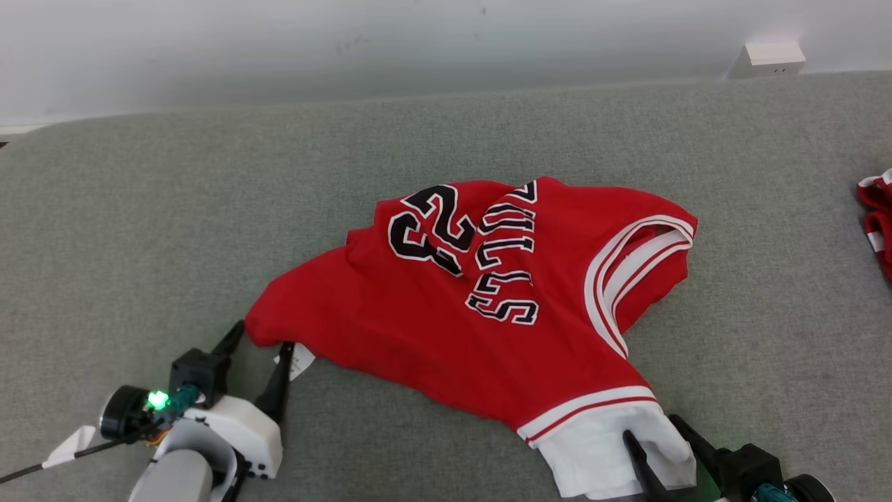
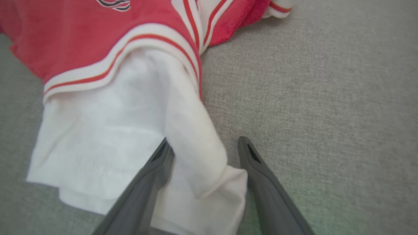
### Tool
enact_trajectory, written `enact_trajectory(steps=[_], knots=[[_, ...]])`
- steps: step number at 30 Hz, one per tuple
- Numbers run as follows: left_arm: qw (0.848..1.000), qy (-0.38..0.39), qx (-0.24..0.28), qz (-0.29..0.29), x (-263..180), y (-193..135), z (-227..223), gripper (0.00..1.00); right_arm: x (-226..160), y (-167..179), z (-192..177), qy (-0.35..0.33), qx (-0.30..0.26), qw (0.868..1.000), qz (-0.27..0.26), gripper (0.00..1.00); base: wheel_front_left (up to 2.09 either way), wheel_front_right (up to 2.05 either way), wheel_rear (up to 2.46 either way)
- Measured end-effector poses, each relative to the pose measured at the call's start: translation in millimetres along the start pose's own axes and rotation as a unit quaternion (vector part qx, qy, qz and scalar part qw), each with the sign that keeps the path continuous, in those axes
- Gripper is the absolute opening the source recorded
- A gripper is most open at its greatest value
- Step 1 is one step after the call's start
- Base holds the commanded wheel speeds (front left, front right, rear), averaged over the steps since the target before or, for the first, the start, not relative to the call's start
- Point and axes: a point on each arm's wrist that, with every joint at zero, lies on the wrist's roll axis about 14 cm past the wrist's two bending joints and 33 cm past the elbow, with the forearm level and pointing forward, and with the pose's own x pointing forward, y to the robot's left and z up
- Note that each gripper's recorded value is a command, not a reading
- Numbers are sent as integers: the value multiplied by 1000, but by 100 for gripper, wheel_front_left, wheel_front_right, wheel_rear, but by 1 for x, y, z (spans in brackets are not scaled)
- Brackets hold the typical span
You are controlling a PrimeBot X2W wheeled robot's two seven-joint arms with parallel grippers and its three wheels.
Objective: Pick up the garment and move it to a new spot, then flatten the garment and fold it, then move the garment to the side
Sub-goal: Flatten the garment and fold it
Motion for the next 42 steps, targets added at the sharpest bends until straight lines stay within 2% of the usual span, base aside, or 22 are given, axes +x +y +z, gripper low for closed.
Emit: enact_trajectory(steps=[6,7,8,9,10,11,12,18,22,24,28,33,38,42], knots=[[1000,2,4,-4,12,1,1,100,4,1,-1,1,4,1000,2,100,0,0,0],[1000,3,5,-6,13,0,1,50,4,3,-2,4,6,1000,5,100,0,0,0],[1000,4,5,-8,14,-1,1,23,5,5,-4,9,9,1000,9,100,0,0,0],[1000,4,5,-10,16,-1,1,0,6,8,-5,12,12,1000,14,100,0,0,0],[1000,4,6,-12,17,-3,2,0,7,10,-5,16,15,1000,18,67,0,0,0],[1000,4,7,-14,17,-4,3,0,7,13,-6,19,14,999,23,4,0,0,0],[1000,4,7,-16,17,-5,3,0,7,14,-4,17,19,999,26,0,0,0,0],[1000,-3,6,-18,9,-4,11,0,5,30,18,-9,81,995,52,0,0,0,0],[1000,-9,0,-14,-2,2,20,0,-10,27,68,-87,123,986,68,0,0,0,0],[1000,-16,5,-14,-8,7,32,0,-25,21,99,-134,143,978,76,0,0,0,0],[999,-35,12,-29,-22,3,69,0,-66,8,163,-230,158,956,94,0,0,0,0],[995,-78,24,-61,-59,-12,134,0,-127,-2,229,-334,173,918,123,0,0,0,0],[984,-131,34,-115,-112,-41,198,0,-186,-10,273,-414,176,882,140,0,0,0,0],[970,-179,69,-147,-154,-56,245,0,-230,-12,303,-473,159,853,153,0,0,0,0]])
